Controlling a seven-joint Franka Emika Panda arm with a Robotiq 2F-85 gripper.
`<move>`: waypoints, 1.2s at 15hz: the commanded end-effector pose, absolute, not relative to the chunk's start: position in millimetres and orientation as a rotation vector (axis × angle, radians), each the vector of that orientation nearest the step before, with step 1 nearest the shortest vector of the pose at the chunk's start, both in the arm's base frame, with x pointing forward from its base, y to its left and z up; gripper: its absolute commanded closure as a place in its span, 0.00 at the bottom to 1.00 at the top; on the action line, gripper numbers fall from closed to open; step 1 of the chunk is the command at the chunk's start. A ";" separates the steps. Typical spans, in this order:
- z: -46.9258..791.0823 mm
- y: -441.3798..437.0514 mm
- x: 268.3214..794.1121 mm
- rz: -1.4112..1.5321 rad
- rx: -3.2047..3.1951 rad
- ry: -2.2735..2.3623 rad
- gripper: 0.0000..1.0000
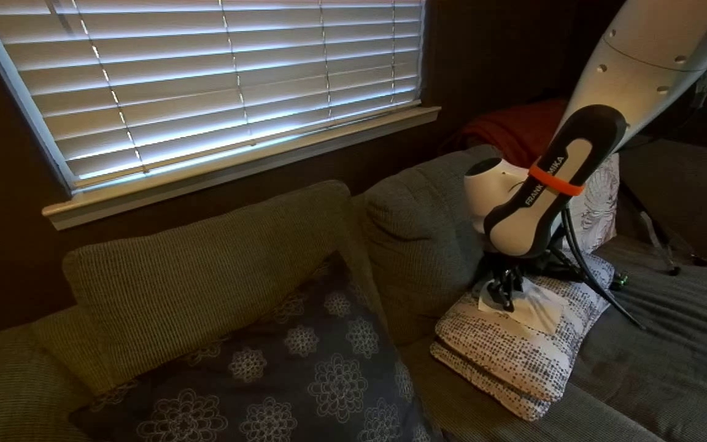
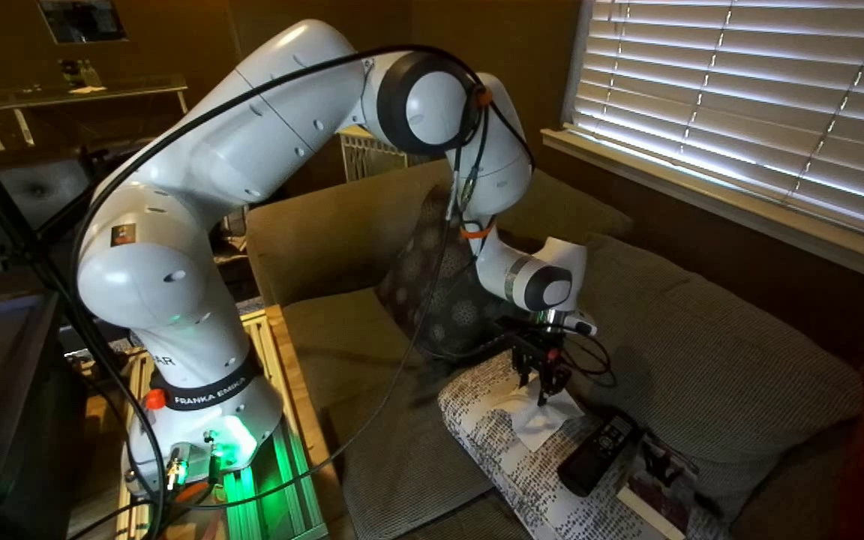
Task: Put the cloth on the remote and put the remote on top of the pillow
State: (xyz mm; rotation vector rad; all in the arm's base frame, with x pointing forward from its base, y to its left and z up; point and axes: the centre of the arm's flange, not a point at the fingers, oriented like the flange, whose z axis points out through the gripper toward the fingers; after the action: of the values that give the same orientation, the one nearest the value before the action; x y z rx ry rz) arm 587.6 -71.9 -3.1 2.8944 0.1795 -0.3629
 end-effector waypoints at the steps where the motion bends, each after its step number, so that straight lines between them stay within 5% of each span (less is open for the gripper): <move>1: 36.5 -68.4 576.8 -0.313 2.898 0.178 0.72; 18: 234.9 -16.5 615.4 0.083 2.861 0.179 0.72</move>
State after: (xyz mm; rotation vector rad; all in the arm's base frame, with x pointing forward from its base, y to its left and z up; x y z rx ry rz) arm 615.1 -27.2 195.8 2.8850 0.1884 0.0155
